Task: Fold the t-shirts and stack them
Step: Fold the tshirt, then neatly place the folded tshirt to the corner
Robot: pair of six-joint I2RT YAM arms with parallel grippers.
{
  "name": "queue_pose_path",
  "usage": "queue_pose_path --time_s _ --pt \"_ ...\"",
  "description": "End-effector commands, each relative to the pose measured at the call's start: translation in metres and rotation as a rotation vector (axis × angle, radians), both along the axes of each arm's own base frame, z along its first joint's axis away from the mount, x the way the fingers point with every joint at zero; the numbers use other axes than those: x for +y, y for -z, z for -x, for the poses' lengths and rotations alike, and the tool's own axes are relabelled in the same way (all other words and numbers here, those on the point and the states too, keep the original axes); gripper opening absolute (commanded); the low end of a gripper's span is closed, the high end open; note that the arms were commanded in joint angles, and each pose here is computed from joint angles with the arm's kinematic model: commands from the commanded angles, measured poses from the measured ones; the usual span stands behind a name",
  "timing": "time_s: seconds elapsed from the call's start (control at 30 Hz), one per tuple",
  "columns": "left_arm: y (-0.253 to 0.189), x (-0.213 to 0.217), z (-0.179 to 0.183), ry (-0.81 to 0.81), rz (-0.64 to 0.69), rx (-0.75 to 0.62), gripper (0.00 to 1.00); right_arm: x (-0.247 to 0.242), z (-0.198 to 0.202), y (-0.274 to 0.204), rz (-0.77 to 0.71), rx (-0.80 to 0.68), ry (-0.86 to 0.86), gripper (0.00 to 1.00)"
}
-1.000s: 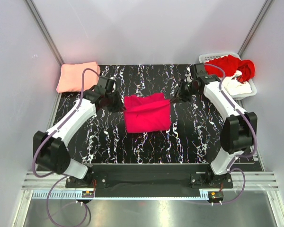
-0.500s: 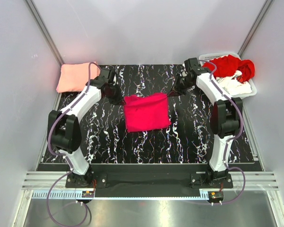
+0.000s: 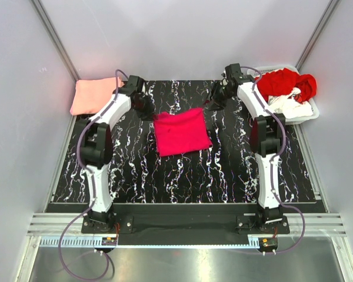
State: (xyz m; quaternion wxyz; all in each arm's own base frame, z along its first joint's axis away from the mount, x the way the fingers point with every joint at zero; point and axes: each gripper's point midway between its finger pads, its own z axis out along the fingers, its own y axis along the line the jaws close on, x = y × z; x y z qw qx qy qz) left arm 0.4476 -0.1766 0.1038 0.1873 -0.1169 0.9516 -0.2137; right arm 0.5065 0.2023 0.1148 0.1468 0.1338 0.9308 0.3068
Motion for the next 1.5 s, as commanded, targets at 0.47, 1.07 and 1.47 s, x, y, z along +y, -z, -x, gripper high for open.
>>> queue_pose_path --time_s 0.47,1.07,1.47 --pt "-0.044 0.028 -0.037 -0.056 0.084 -0.168 0.81 -0.007 0.015 -0.064 -0.185 -0.238 -0.008 0.84" --pt "0.039 0.010 -0.039 0.044 0.162 -0.185 0.75 0.033 0.237 0.004 -0.221 -0.384 -0.179 0.84" --pt "0.097 -0.001 -0.039 -0.064 0.192 -0.101 0.53 0.047 0.231 0.028 -0.242 -0.271 -0.236 0.83"
